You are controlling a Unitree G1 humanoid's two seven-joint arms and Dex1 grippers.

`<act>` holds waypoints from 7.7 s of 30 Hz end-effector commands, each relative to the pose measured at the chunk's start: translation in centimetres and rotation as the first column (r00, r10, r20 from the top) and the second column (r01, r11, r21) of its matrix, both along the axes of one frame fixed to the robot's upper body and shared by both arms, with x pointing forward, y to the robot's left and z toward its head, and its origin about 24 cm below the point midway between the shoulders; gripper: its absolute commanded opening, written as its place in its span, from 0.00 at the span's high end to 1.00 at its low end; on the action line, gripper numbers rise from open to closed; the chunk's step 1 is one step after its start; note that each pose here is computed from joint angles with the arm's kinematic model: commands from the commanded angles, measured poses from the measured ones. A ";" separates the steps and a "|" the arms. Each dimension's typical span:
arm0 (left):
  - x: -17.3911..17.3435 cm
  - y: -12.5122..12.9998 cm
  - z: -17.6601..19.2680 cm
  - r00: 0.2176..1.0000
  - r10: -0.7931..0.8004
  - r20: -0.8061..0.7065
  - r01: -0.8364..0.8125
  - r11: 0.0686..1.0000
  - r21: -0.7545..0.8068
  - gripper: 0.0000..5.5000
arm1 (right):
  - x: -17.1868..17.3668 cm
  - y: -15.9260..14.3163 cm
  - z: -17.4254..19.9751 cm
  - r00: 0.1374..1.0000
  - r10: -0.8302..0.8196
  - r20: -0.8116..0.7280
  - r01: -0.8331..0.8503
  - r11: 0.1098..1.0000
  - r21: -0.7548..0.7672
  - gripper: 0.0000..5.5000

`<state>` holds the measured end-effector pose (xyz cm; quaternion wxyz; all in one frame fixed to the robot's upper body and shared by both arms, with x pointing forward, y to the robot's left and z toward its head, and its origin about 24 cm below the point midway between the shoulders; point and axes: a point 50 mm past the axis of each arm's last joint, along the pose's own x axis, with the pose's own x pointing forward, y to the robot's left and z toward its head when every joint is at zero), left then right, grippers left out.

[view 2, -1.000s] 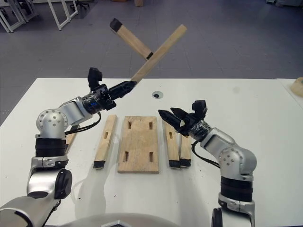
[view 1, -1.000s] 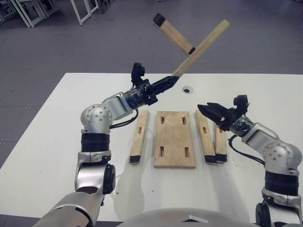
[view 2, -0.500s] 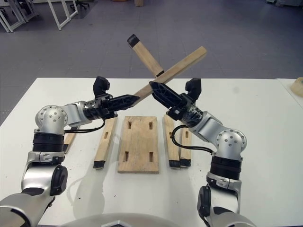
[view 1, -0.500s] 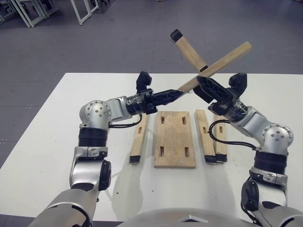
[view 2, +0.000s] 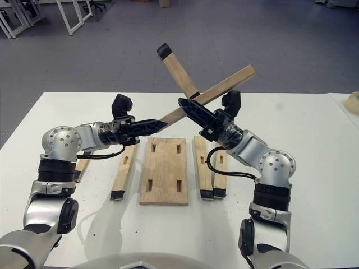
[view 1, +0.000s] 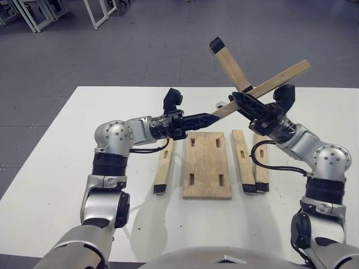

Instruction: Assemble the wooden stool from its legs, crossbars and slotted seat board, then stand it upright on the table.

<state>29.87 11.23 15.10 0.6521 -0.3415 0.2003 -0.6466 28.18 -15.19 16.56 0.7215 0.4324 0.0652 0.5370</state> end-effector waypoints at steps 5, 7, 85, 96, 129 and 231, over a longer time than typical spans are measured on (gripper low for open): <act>-0.4 1.5 -0.3 0.995 0.070 0.077 -0.073 0.997 0.037 0.56 | -1.0 -0.4 -0.2 0.995 0.074 0.069 -0.066 0.991 -0.119 0.63; -0.6 1.5 -0.2 0.993 0.067 0.100 -0.071 0.997 0.041 0.49 | -1.0 -0.6 -0.2 0.994 0.077 0.072 -0.069 0.991 -0.117 0.63; -5.3 6.1 -8.1 0.584 -0.571 0.577 -0.489 0.320 0.811 0.35 | 2.7 2.7 -11.7 0.916 0.252 0.312 0.135 0.540 -0.831 0.63; -5.5 5.3 -8.7 0.590 -0.552 0.590 -0.486 0.341 0.805 0.35 | 4.9 -0.3 -14.3 0.991 0.032 0.128 0.110 0.340 -0.934 0.63; -1.2 3.4 -3.5 0.323 -0.189 0.927 -0.784 0.496 0.374 0.35 | 5.1 -0.2 -6.8 0.975 -0.098 0.198 0.213 0.644 -0.734 0.38; -5.8 8.1 -11.8 0.743 -0.105 0.661 -0.629 0.227 0.743 0.35 | -7.7 -8.0 -10.1 0.690 -0.640 0.340 0.580 0.208 -0.787 0.61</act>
